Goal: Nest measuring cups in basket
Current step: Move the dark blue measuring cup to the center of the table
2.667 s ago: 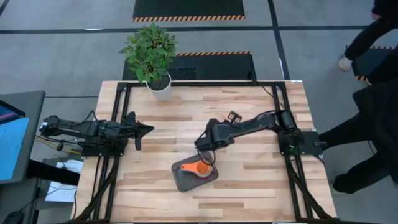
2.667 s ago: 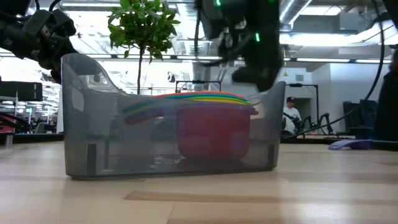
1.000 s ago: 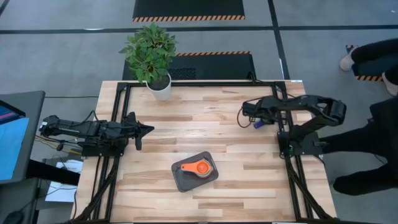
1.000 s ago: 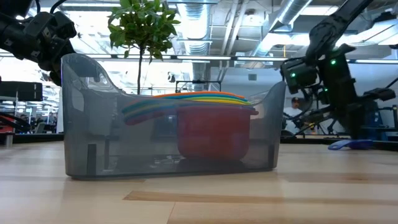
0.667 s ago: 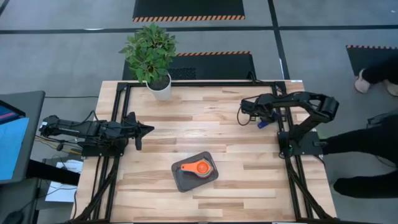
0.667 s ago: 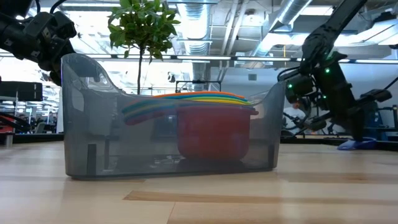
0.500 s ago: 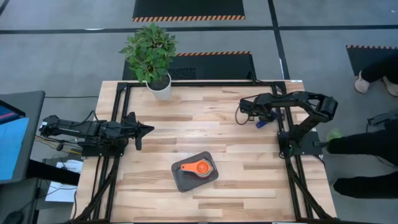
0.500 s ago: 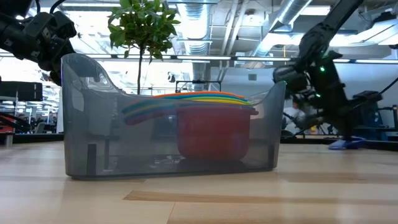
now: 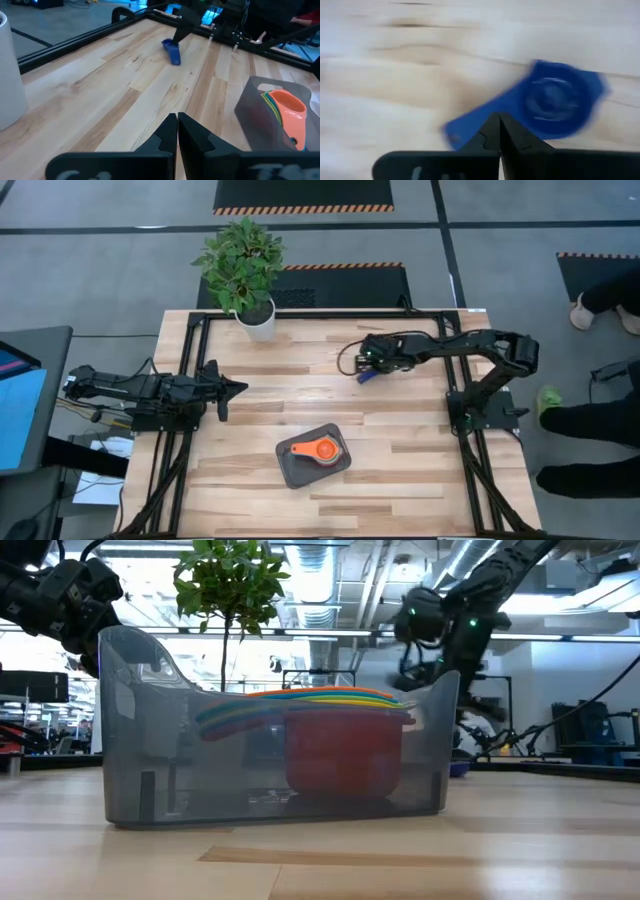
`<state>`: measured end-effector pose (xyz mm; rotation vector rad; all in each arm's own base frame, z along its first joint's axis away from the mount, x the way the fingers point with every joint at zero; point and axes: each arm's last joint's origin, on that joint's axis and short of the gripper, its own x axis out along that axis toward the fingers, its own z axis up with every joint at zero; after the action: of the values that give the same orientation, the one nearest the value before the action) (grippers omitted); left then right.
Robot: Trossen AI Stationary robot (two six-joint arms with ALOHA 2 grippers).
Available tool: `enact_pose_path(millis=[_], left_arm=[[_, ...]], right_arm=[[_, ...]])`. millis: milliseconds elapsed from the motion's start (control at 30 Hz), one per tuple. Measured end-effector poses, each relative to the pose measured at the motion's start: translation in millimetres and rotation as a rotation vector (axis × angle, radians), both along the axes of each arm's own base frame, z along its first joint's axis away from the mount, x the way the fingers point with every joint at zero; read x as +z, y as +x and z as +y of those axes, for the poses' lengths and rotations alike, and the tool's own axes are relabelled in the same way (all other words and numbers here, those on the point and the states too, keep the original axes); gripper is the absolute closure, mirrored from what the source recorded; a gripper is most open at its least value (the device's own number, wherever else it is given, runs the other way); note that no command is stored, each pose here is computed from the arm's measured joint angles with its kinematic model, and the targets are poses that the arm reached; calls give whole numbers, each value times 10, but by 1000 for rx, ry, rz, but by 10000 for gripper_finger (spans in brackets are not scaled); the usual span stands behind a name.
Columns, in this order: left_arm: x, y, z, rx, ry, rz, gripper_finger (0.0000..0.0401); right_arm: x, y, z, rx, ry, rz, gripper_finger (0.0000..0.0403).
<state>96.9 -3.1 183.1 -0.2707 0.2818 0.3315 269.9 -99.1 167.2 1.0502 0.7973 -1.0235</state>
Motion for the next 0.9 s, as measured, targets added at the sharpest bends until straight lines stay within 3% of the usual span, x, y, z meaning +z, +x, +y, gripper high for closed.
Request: enact_pose_path(millis=[200,400,633,900], left_arm=[[17,6,-1,0,-5,-21,401],[16,6,-3,-1,-22,-24,401],[16,6,-3,-6,-7,-19,401],[15,6,-3,-6,-4,-17,401]], right_arm=[[-32,340,222,193,-94,-153,392],[125,299,173,61,-288,71,397],[74,91,162,-31,-195,269,392],[-51,8,171,-64,-182,281,390]])
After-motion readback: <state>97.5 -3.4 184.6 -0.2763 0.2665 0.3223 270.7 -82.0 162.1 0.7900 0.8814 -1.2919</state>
